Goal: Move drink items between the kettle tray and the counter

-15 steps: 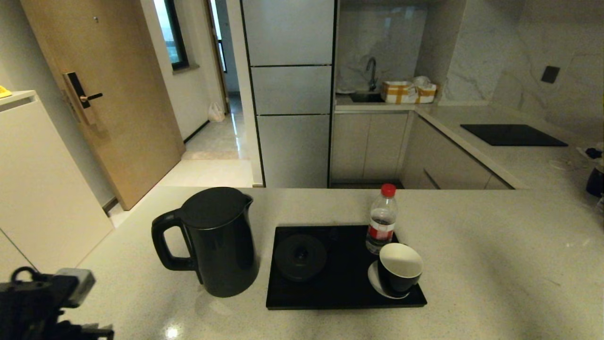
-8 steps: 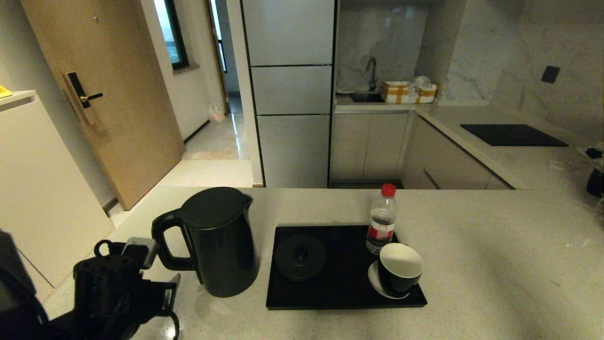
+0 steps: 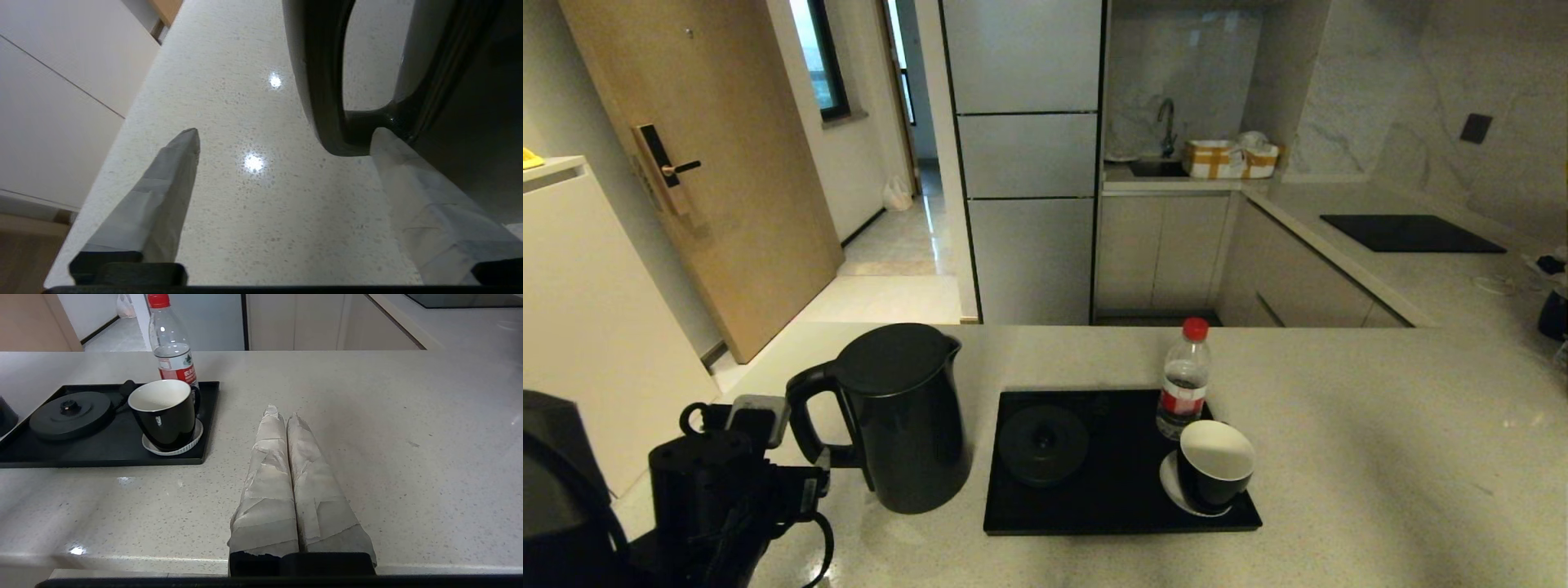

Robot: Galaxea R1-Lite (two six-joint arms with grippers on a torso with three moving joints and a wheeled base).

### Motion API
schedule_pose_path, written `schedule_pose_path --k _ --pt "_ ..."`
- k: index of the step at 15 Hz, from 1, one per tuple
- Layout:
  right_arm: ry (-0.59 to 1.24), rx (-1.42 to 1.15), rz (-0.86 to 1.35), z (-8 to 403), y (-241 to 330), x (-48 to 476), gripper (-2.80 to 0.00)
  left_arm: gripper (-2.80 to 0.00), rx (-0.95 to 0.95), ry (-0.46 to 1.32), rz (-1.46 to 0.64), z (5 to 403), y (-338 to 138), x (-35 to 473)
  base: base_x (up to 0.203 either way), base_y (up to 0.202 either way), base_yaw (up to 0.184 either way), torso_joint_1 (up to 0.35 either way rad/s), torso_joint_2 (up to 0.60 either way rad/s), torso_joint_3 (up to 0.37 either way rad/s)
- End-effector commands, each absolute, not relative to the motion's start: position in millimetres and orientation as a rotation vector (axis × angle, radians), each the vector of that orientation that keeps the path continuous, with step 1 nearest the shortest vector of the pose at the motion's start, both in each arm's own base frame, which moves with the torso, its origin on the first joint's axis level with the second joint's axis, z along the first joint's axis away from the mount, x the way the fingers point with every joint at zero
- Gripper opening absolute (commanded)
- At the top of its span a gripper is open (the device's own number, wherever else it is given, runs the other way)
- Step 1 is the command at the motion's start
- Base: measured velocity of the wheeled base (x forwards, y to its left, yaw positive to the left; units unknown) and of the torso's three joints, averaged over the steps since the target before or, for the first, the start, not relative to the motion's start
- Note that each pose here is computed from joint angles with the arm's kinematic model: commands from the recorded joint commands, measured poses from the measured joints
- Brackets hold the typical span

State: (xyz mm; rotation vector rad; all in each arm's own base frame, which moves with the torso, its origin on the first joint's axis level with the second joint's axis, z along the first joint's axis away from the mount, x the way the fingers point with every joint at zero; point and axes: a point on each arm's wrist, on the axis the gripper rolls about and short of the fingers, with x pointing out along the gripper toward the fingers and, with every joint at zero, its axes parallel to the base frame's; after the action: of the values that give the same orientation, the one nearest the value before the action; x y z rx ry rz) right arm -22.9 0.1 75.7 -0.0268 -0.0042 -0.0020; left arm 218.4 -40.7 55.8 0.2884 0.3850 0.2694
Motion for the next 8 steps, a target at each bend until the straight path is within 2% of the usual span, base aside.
schedule_pose_path --k 1,8 --pt "-0.005 -0.028 -0.002 75.8 0.1 -22.9 -2.8 0.0 0.289 0.359 0.298 57.9 -40.3 226.3 0.0 0.0 0.0 0.0 0.0 0.0" --pt "-0.005 -0.028 -0.002 75.8 0.1 -22.9 -2.8 0.0 0.287 0.364 0.348 47.9 -38.9 243.1 0.0 0.0 0.0 0.0 0.0 0.0"
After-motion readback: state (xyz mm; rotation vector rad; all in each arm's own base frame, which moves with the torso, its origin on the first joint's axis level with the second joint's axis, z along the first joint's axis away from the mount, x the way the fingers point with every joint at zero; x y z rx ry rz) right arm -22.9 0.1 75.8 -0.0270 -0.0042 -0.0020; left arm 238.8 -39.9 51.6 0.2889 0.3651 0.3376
